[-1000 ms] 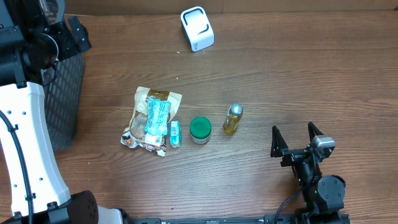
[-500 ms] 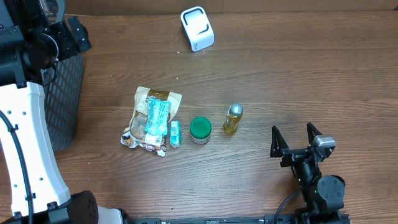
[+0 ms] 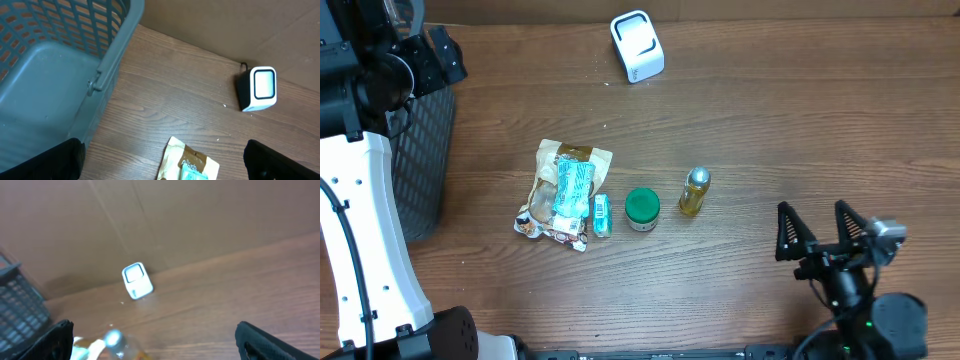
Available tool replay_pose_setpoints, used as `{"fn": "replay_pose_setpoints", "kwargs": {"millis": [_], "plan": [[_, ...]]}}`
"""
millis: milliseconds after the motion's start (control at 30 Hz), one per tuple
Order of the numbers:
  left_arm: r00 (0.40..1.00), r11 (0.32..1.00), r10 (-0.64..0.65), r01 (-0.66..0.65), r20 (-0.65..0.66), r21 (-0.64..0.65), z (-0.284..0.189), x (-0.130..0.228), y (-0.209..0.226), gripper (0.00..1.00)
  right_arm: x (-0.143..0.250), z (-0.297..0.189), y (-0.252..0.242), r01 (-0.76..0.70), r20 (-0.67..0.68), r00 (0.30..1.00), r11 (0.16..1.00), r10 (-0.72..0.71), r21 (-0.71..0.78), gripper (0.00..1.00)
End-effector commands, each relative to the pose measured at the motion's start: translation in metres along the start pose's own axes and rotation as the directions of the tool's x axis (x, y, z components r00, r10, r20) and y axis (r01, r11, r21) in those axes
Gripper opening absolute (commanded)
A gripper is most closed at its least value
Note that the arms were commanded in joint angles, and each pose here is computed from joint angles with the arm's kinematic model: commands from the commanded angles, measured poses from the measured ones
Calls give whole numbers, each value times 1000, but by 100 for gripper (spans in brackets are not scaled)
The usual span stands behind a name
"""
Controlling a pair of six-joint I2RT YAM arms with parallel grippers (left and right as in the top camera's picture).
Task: Scan the item barcode
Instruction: 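Reach the right gripper forward toward the yellow bottle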
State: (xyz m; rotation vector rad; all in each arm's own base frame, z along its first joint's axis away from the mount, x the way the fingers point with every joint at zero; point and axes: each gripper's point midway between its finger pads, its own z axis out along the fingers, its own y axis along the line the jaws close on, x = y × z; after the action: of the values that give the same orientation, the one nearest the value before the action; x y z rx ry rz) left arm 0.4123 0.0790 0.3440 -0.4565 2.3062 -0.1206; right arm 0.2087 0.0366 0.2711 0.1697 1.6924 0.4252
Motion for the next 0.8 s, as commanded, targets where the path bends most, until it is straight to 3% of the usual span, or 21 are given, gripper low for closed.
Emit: {"fn": "replay_pose_setpoints", "kwargs": {"millis": [0,233,433,567,700,767], "plan": [[1000,1000,20,-20,23,12,-5,-7,-4,99,-26,-1,19,-26,-47,999,999,24,-30,100],[1000,1000,20,-20,23,12,-5,-7,-4,100,-53,25,54,-77,-346,936,996,56,-47,100],[1000,1000,20,-20,23,12,-5,-7,-4,100,-52,57,69,-162,-621,769,986,150,37,100],[1000,1000,20,-20,23,12,-5,-7,-4,100,-38,83,93,-280,-732,660,960,170,-29,100],[1000,1000,20,-20,23,12,-5,-7,-4,100,-8,105,93,-325,-809,553,946,197,8,82],[1000,1000,20,-20,23,12,-5,-7,-4,100,12,113,87,-296,-840,500,953,211,63,80]]}}
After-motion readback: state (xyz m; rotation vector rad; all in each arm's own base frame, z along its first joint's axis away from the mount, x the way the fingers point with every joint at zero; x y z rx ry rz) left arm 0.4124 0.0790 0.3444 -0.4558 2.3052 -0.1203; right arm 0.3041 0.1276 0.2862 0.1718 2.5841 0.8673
